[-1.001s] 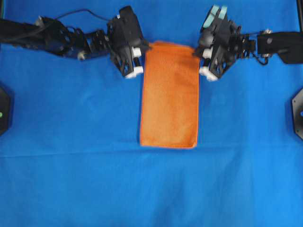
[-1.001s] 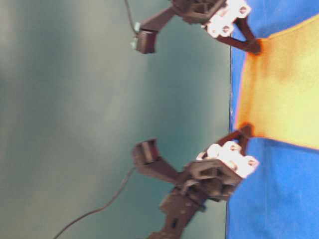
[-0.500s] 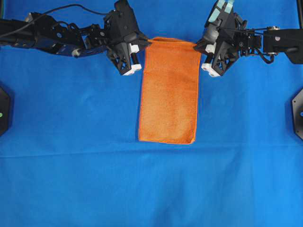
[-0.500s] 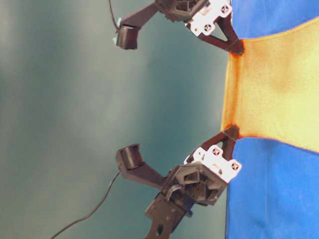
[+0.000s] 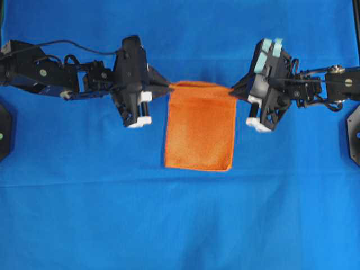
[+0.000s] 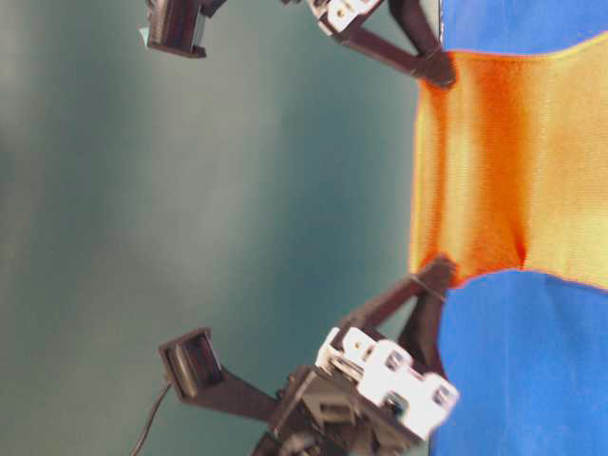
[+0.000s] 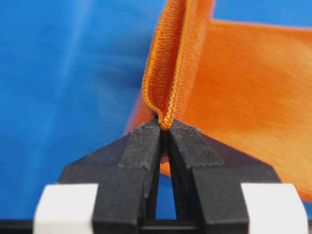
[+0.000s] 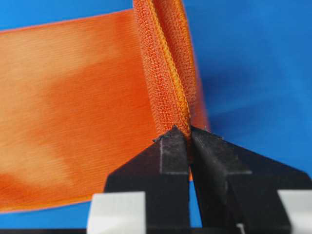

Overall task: Fold the orange towel.
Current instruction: 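Fold the top half down onto the bottom half with both grippers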

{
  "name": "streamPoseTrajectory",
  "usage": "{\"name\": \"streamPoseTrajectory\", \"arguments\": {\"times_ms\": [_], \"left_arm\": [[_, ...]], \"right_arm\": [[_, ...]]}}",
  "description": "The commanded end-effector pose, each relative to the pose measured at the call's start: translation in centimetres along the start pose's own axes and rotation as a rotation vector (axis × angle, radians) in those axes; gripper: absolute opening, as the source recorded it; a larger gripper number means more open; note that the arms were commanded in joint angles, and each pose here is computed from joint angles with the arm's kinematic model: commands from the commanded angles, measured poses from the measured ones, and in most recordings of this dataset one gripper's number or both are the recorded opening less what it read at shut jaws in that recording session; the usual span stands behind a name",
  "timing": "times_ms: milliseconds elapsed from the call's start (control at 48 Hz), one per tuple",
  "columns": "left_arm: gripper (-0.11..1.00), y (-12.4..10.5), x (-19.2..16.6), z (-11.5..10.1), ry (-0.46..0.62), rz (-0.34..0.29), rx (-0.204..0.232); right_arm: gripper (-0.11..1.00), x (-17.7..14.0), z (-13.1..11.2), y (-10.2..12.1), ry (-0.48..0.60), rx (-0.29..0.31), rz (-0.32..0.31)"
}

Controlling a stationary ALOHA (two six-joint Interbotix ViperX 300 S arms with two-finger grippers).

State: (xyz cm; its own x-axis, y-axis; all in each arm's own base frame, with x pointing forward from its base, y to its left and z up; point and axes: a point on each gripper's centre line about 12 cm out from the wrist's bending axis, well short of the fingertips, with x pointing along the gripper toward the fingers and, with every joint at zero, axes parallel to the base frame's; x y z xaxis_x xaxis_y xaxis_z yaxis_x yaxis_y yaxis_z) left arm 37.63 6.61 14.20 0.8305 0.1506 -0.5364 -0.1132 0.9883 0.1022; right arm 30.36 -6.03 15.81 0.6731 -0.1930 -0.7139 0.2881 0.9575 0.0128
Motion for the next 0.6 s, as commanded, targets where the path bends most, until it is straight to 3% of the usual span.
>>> {"name": "streamPoseTrajectory", "arguments": {"times_ms": [0,167,354,584], "left_arm": [[0.03,-2.0,-0.8,1.0,-0.033,-0.044,0.022],[0.03,-5.1,-0.6,0.4,-0.017,-0.113,0.055],[0.03,-7.1,0.5,-1.1,0.026,-0.154,0.079],[0.03,-9.2,1.4,-2.8,0.058,-0.194,0.059]], "right_arm": [[0.04,-0.6,0.1,1.7,-0.005,-0.006,0.033],[0.05,-0.6,-0.7,4.7,0.019,-0.012,0.100],[0.04,0.5,-2.1,6.5,0.078,0.009,0.127],[0.04,2.1,-3.2,8.8,0.121,0.019,0.176]]}}
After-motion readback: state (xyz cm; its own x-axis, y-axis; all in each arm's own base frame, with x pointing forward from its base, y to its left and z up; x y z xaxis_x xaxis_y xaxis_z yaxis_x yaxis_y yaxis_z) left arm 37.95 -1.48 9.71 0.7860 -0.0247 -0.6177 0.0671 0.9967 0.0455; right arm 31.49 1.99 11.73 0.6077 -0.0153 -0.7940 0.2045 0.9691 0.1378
